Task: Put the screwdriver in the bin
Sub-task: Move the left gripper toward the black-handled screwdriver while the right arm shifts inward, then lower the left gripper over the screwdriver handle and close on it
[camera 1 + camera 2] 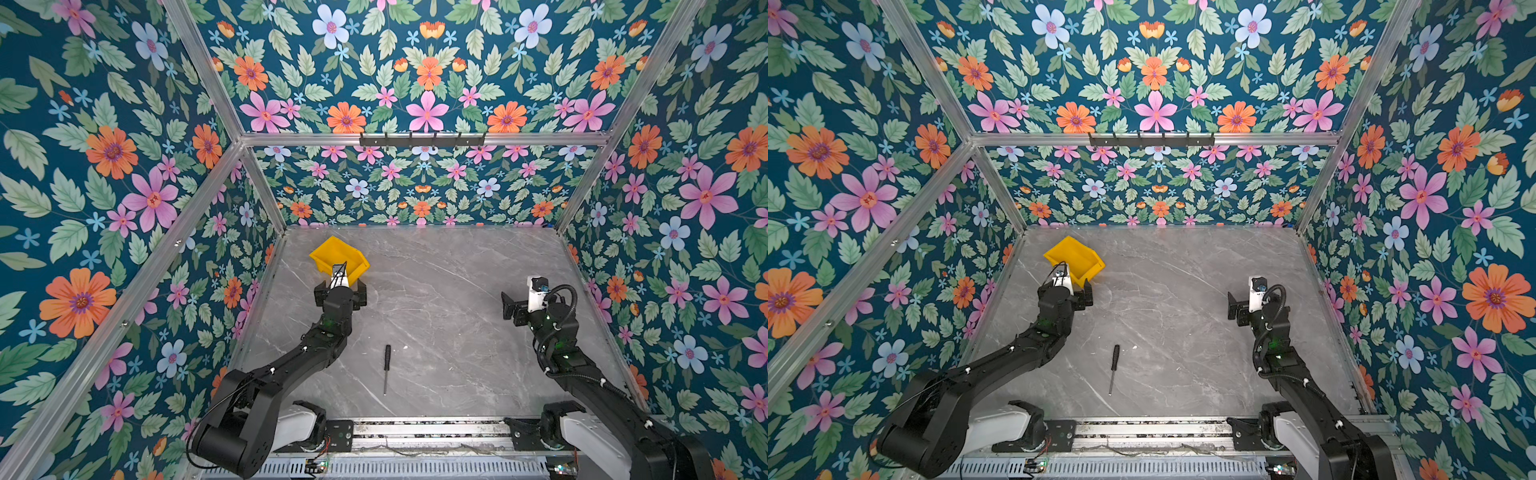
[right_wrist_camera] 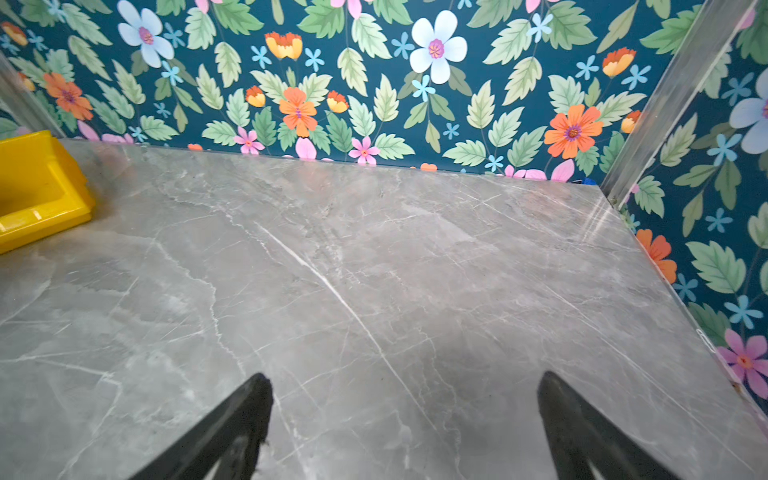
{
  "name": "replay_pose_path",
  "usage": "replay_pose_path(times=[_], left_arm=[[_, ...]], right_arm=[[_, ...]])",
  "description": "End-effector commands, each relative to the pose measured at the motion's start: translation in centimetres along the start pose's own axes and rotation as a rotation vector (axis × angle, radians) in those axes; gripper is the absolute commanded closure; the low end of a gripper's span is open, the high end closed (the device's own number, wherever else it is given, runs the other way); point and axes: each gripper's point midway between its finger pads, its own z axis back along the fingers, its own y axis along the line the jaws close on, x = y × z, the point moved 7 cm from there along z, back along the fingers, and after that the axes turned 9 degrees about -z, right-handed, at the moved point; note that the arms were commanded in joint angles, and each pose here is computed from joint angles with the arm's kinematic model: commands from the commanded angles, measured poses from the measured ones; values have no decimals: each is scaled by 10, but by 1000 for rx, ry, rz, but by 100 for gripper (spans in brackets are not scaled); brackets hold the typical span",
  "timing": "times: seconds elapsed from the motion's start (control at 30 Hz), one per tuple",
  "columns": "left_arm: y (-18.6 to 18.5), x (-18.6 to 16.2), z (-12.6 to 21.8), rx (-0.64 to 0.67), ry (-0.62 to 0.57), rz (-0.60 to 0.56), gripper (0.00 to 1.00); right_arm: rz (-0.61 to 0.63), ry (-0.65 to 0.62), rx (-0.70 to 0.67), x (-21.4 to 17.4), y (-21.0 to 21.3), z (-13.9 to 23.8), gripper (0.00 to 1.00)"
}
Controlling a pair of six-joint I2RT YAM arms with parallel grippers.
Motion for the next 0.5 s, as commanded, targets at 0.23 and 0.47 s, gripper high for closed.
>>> replay_pose_path(times=[0.23,0.47], left_arm=[[-26,-7,34,-86,210,7,0],[-38,-5,56,-139,285,37,0]], right_arm=[[42,97,126,-12,27,24,1],[185,206,268,-14,61,40,1]])
